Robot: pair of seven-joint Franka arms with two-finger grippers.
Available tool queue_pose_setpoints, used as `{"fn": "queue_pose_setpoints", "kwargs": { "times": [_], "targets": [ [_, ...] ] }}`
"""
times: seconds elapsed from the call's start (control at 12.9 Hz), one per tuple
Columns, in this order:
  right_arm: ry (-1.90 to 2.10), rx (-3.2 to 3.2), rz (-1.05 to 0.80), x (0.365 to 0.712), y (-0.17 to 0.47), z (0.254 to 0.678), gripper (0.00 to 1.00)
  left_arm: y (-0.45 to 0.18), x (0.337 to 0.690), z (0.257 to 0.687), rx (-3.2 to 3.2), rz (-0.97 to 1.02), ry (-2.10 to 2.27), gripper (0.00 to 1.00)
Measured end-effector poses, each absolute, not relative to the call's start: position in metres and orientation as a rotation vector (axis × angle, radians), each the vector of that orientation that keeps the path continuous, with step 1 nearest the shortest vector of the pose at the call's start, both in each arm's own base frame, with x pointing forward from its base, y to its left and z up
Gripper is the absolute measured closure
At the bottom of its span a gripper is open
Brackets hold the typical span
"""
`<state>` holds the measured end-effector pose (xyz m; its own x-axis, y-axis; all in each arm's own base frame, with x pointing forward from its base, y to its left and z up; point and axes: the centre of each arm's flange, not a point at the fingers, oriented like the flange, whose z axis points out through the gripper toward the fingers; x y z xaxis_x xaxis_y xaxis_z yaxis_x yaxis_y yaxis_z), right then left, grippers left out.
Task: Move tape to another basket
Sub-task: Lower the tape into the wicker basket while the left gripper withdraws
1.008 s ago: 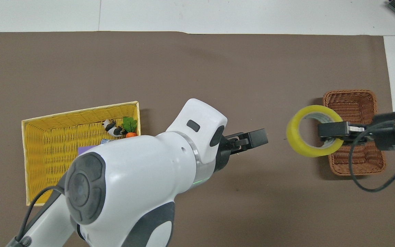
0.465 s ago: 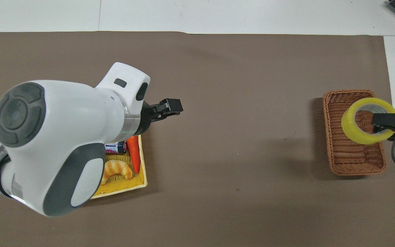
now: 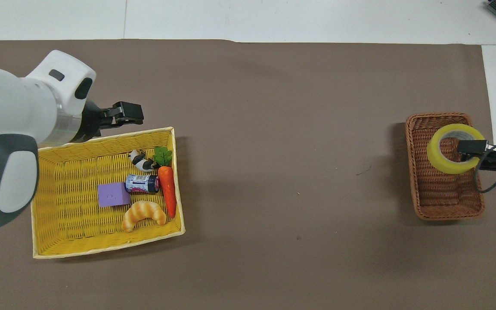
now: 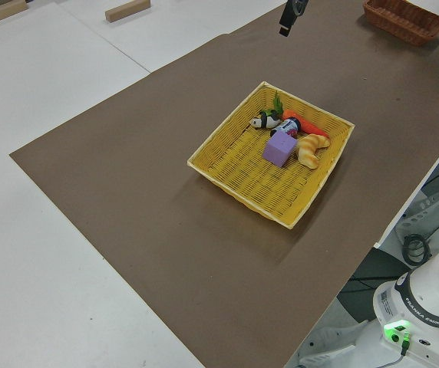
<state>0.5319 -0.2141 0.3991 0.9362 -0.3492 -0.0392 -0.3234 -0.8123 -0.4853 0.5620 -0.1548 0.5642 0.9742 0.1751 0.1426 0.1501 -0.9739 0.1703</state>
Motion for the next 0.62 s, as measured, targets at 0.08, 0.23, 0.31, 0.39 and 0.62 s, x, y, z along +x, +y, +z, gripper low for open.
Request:
{"fn": "queue_pose_setpoints", "kwargs": {
  "times": [0.08,0.23,0.31,0.39,0.62],
  "targets": [
    [0.477,-2.595,-0.067,0.531,-0.223,0.388,0.98,-0.133,0.566,0.562,3.001,0.233,0.221,0.00],
    [0.460,-2.598,-0.043,0.530,-0.233,0.365,0.98,-0.094,0.571,0.563,3.055,0.221,0.190,0.00],
    [0.451,-2.602,-0.034,0.530,-0.238,0.352,0.98,-0.072,0.572,0.569,3.072,0.202,0.166,0.00],
    [0.445,-2.607,-0.028,0.530,-0.241,0.341,0.98,-0.051,0.572,0.578,3.085,0.176,0.137,0.00],
    [0.451,-2.609,-0.010,0.530,-0.243,0.326,0.98,-0.014,0.563,0.609,3.105,0.085,0.094,0.00]
  ]
}}
